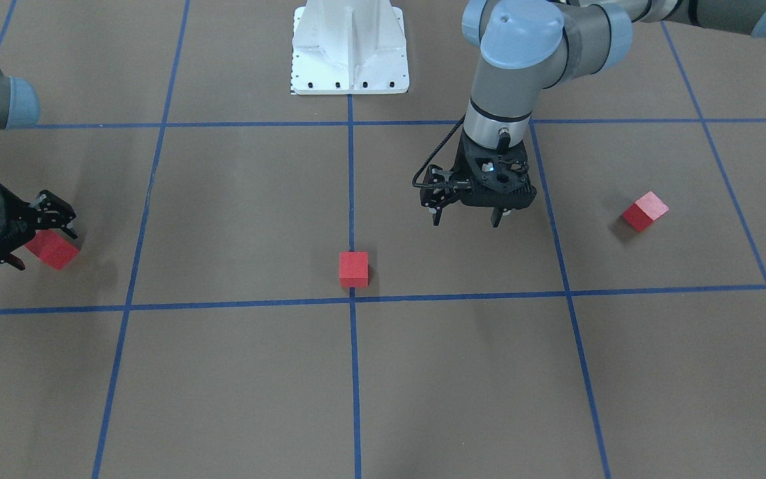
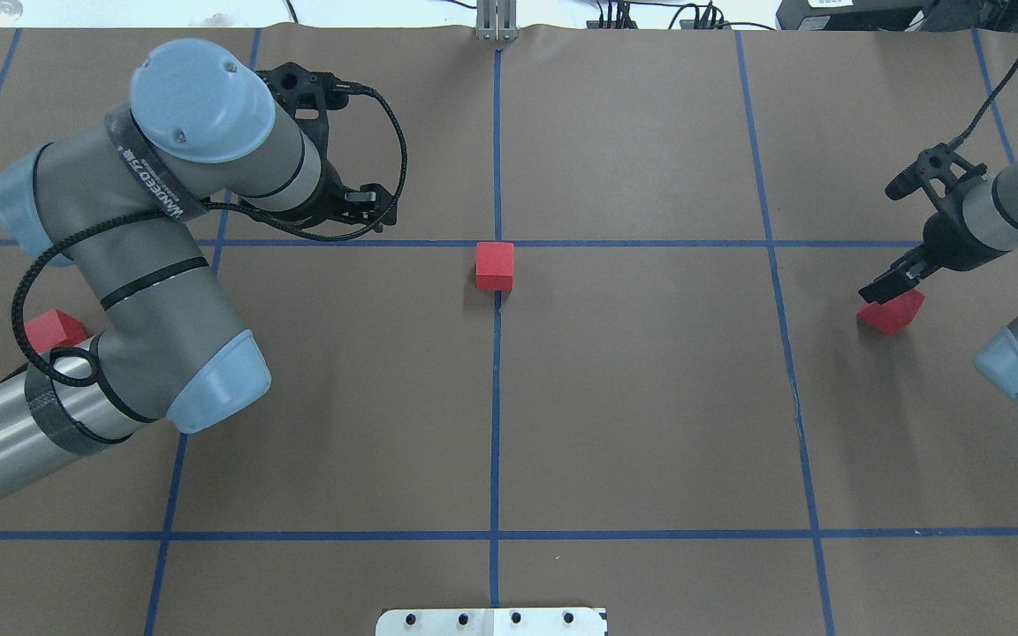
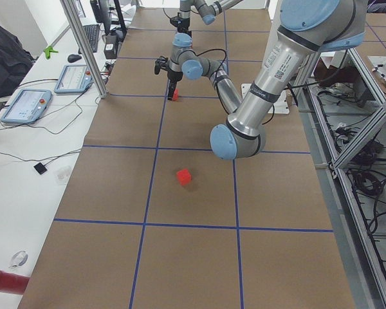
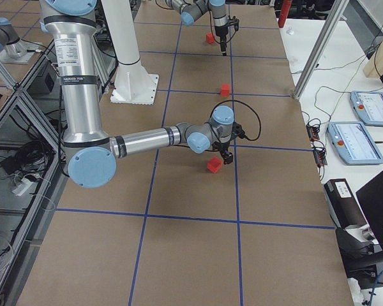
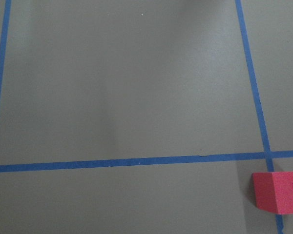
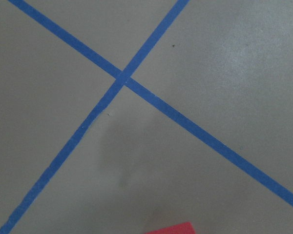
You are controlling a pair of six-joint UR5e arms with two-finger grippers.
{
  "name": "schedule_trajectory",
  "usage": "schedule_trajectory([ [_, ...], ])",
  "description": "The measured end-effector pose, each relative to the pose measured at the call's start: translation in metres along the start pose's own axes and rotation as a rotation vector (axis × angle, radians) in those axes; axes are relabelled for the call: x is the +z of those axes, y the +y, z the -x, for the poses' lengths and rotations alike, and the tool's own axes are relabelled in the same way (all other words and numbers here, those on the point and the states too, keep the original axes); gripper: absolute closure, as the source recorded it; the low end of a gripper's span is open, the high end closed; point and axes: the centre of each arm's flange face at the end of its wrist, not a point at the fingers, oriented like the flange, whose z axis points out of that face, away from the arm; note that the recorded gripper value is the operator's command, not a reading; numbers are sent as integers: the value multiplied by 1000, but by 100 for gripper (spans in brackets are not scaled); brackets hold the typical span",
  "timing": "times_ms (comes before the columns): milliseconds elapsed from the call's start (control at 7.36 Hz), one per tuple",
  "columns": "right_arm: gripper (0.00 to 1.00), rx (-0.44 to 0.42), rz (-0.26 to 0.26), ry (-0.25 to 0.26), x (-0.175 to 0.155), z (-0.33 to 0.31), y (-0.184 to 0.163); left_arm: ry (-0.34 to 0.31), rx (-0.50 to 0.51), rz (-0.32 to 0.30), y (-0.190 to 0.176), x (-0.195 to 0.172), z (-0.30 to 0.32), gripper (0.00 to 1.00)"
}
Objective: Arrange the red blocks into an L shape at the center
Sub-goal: 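Lower the right gripper onto the farthest red cube and grasp it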
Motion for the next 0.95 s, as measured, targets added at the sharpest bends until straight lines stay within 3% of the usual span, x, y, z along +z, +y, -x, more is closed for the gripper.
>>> schedule_trajectory([
  [815,1,8,85,-13,39,3,22,0,2,1,0,2,0,0],
  [951,6,11,92,-12,41,1,29,0,2,1,0,2,0,0],
])
